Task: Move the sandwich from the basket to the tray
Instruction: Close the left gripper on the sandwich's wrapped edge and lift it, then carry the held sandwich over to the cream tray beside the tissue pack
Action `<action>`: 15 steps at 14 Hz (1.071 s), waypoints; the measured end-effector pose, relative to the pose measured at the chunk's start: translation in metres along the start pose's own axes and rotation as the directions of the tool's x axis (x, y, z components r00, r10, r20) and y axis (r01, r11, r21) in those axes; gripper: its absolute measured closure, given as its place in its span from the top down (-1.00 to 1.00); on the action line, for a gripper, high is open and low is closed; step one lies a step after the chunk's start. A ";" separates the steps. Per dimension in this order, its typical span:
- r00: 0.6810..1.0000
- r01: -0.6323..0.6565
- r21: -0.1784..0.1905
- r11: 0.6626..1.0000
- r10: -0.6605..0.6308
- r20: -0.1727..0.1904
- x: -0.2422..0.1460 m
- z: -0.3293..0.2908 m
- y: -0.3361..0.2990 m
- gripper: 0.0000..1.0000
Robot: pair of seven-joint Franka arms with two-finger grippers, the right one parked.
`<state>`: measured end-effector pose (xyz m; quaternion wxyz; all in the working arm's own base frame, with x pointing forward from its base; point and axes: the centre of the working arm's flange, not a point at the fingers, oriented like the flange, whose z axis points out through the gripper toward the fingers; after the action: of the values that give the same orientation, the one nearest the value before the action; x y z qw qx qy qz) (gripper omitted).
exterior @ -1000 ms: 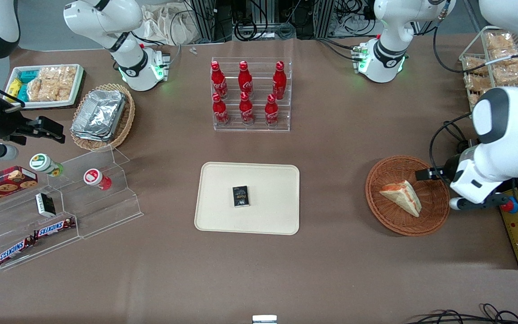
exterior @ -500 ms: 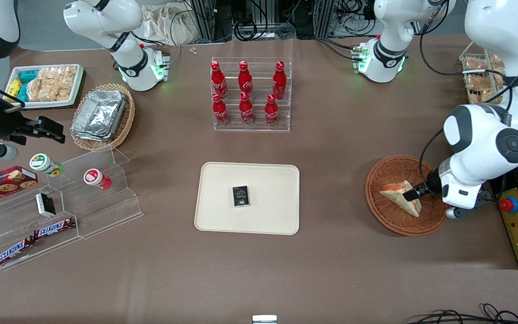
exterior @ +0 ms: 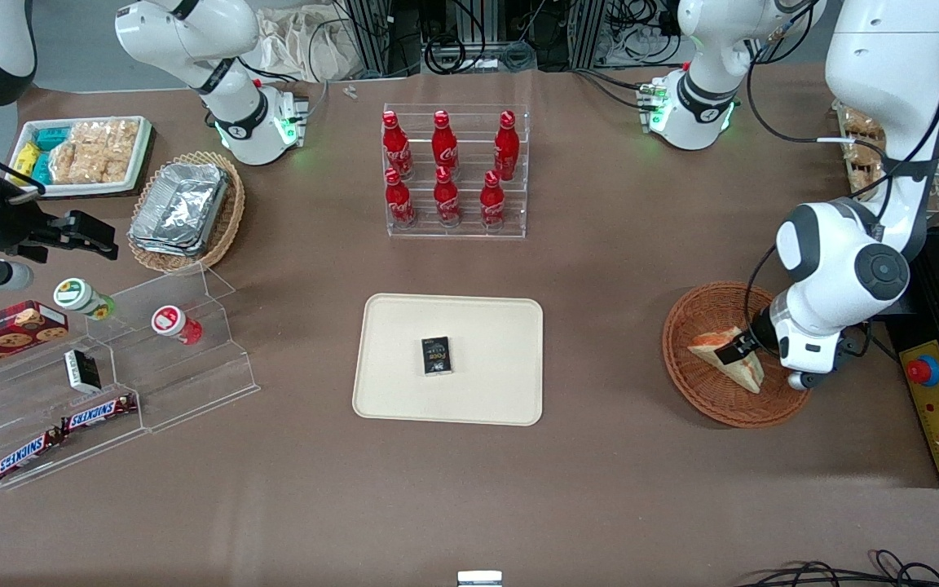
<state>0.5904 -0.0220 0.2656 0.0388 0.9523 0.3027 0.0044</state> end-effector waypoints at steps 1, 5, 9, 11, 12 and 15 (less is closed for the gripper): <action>1.000 0.018 -0.003 1.000 -0.018 -0.004 0.001 0.001 0.000 0.91; 0.998 0.064 -0.013 0.998 -0.065 -0.018 0.003 0.000 0.001 0.37; 0.996 0.080 0.016 0.997 -0.080 0.028 0.002 -0.028 0.009 -0.44; 0.994 0.074 0.053 0.996 -0.078 0.082 0.001 -0.071 0.019 -0.69; 0.992 0.065 0.066 0.996 -0.071 0.102 0.000 -0.097 0.025 -0.69; 0.988 0.033 0.093 0.995 -0.047 0.150 -0.006 -0.171 0.043 -0.73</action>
<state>0.6046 -0.0481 0.4393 0.0189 0.9444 0.3178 -0.0823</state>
